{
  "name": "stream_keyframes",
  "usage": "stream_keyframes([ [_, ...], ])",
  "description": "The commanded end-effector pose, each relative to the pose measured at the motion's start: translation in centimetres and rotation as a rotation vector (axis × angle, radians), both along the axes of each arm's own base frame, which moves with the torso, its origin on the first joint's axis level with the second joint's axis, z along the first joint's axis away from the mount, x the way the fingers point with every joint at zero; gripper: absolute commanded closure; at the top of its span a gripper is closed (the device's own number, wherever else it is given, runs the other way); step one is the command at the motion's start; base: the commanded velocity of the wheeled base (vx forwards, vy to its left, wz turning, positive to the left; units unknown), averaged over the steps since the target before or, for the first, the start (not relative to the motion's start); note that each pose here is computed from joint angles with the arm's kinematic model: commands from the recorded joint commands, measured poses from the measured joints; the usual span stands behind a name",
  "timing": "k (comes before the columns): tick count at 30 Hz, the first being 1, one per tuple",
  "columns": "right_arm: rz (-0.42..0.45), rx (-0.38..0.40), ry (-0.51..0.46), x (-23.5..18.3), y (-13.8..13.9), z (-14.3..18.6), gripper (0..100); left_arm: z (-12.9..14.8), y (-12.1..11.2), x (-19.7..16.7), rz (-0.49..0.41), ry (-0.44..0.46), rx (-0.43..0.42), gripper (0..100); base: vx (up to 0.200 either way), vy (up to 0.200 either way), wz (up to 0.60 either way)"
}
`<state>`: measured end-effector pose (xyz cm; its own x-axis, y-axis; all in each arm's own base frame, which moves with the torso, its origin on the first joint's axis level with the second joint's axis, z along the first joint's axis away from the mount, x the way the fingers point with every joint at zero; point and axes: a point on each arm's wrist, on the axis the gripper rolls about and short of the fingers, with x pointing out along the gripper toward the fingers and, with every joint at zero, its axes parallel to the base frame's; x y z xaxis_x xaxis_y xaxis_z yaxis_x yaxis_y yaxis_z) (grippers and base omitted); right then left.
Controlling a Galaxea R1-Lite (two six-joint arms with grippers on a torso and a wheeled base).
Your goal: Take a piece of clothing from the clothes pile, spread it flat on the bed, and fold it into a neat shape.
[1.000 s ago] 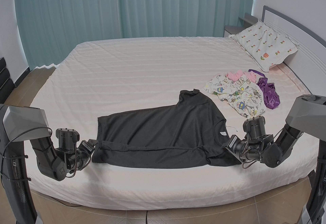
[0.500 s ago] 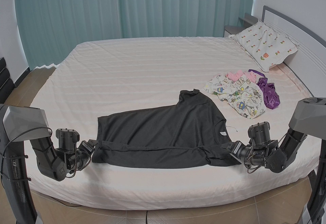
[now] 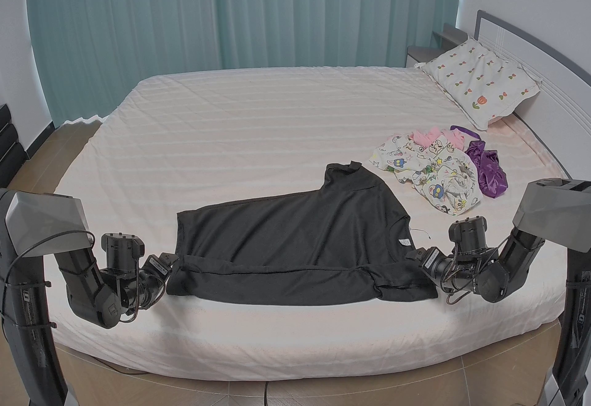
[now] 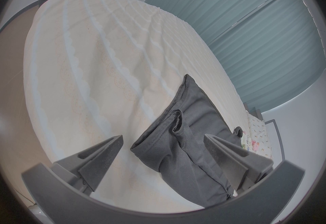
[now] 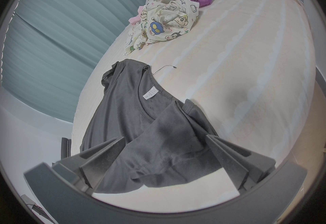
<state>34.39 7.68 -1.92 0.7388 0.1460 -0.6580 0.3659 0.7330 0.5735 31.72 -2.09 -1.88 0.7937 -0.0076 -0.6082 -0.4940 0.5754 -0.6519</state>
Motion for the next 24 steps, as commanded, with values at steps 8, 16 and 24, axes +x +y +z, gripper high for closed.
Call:
stream_keyframes([
  [8, -0.007, -0.007, 0.025, 0.7, 0.1, -1.5, 100, 0.0, 0.1, 0.0, 0.002, 0.000, 0.000, 0, 0.000, 0.000, 0.00],
  [16, -0.009, -0.004, 0.014, -0.9, -0.4, 0.5, 100, 0.0, 0.1, 0.0, 0.002, 0.000, 0.000, 0, 0.000, 0.000, 0.00],
  [24, 0.010, 0.021, -0.029, -2.5, -0.6, 3.5, 100, 0.0, 0.1, 0.0, 0.002, -0.001, 0.000, 0, 0.000, 0.000, 0.00],
])
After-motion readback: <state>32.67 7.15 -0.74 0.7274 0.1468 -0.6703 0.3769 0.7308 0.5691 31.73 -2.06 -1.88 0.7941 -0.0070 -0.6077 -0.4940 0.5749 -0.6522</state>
